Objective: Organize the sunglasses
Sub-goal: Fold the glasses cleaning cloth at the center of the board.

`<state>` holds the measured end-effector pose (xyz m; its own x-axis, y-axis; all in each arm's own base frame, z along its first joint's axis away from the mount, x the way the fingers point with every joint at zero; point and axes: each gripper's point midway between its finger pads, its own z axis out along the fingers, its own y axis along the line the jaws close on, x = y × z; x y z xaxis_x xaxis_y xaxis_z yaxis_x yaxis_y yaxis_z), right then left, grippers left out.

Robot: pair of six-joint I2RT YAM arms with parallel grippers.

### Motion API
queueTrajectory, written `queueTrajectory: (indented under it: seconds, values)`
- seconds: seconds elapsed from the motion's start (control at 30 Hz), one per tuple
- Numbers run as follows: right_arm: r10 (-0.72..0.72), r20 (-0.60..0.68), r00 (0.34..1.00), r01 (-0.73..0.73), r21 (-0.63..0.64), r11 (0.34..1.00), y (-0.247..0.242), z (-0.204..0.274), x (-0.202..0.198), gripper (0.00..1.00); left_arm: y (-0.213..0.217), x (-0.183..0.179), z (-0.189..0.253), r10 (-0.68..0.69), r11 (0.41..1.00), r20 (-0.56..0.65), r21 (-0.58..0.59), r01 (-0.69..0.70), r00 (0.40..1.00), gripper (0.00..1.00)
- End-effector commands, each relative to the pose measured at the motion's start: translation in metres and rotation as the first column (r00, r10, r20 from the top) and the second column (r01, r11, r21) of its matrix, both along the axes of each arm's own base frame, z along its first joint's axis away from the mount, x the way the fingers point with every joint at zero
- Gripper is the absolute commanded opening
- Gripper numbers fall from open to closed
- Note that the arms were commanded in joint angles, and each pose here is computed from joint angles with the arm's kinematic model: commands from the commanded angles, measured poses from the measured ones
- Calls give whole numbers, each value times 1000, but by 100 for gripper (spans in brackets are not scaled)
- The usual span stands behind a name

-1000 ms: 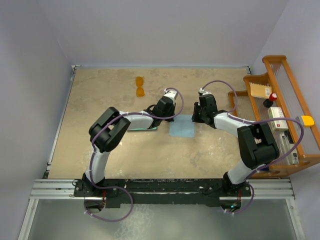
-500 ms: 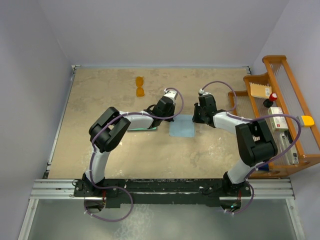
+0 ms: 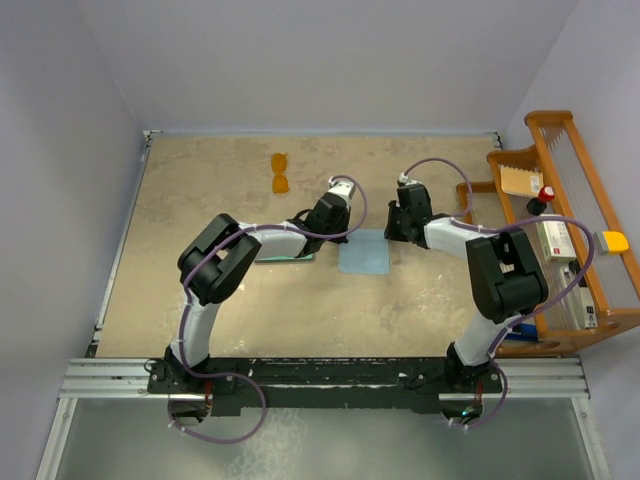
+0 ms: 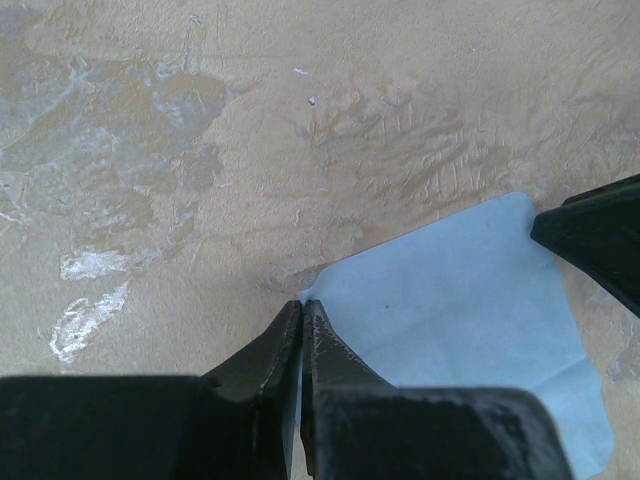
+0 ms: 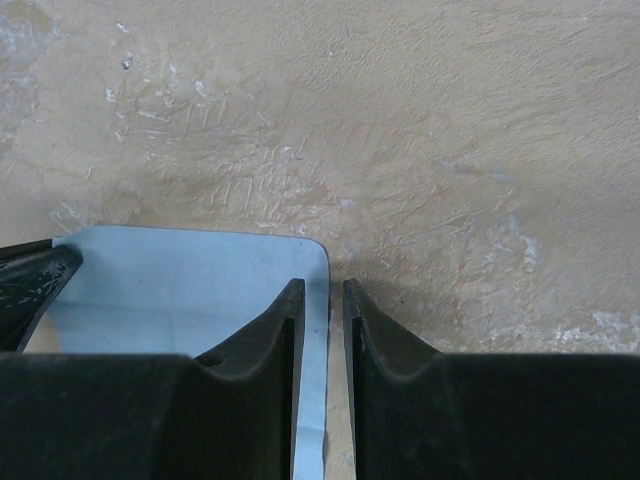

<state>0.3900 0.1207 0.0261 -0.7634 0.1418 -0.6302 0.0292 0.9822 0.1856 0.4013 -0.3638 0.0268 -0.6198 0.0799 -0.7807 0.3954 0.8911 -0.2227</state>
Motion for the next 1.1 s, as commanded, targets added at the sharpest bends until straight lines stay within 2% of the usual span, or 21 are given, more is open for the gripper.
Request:
queueTrajectory:
  seconds: [0.0,0.73,1.07]
  values:
    - [-8,48,999,8,9,1000,2,11,18,25,4,1,0,-1,1000,-6,13,1,1000,0]
    - [38,8,999,-38,69,997,16,1,15,23,3,0,2,-2,1000,-9,3,2,1000,0]
    - [38,4,999,-39,69,997,16,0,13,10,3,0,2,-3,1000,-9,5,3,1000,0]
